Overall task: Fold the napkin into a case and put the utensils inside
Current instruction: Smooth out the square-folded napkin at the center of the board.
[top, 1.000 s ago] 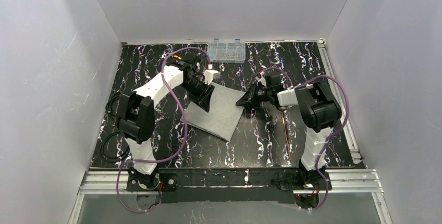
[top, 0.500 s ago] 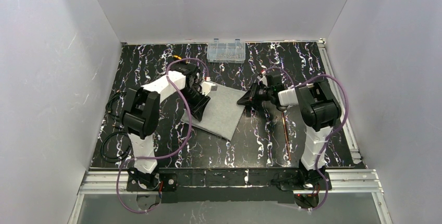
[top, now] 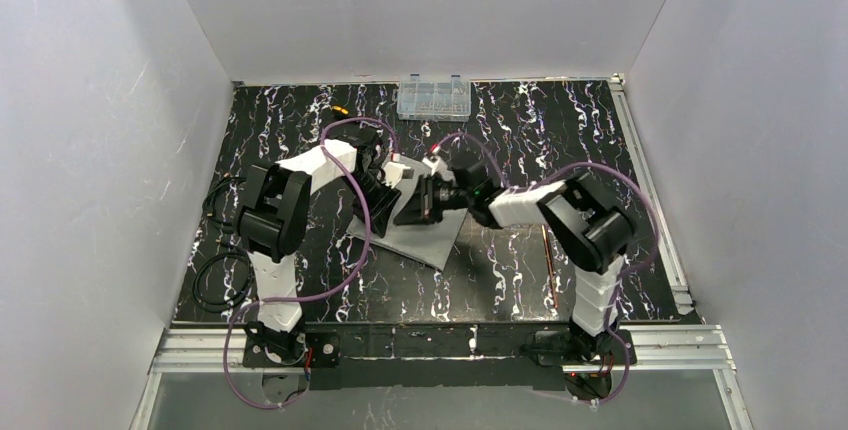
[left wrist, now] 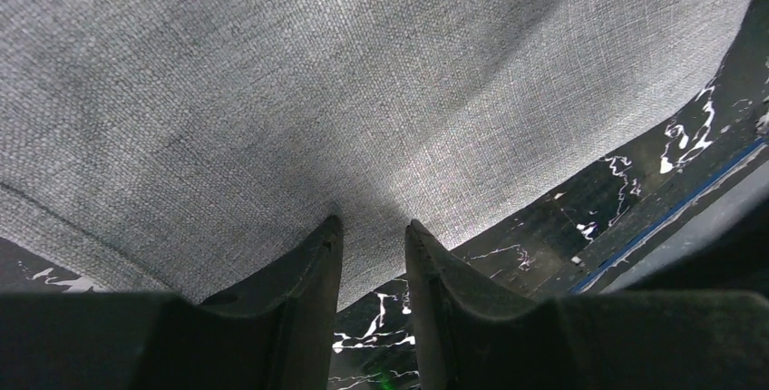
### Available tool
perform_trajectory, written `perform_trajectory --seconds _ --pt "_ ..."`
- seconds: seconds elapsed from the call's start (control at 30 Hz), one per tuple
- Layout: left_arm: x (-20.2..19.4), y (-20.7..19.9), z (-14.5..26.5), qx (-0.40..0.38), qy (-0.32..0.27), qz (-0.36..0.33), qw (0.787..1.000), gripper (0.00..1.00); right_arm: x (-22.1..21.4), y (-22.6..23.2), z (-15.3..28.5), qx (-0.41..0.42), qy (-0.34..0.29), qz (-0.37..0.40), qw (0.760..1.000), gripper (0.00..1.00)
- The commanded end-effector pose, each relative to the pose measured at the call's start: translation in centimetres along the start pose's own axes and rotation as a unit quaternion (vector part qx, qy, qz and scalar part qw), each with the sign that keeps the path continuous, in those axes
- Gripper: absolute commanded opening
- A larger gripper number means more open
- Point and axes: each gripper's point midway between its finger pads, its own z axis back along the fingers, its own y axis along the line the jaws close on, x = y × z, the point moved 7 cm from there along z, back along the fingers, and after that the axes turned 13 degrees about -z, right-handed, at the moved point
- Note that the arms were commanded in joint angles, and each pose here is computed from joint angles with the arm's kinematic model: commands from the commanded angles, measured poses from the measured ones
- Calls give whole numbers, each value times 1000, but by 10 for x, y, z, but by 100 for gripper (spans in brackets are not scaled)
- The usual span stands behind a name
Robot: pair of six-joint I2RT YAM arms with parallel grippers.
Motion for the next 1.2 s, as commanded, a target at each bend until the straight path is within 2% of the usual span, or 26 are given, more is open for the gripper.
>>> perform_trajectory --seconds 0.0,0.23,0.4,0.57,0.73,0.93,1.17 --pt "-6 3 0 -3 -7 13 1000 32 -22 -9 -28 48 63 -28 996 19" --pt "2 4 13 -15 -45 31 998 33 -37 -45 -33 17 67 -57 996 17" --pt "8 3 19 -21 -64 35 997 33 -41 -80 -35 -65 62 -66 994 15" --pt "22 5 55 -12 -102 24 994 36 -44 -102 -33 -121 46 -69 989 11" --pt "22 -5 82 -26 -136 21 990 39 -42 -100 -31 -129 33 -61 989 11" --pt "17 -31 57 -138 -146 50 978 35 -35 -92 -33 -125 25 -53 990 11" --pt "3 -32 15 -211 -98 84 969 30 -38 -96 -34 -110 19 -73 991 11"
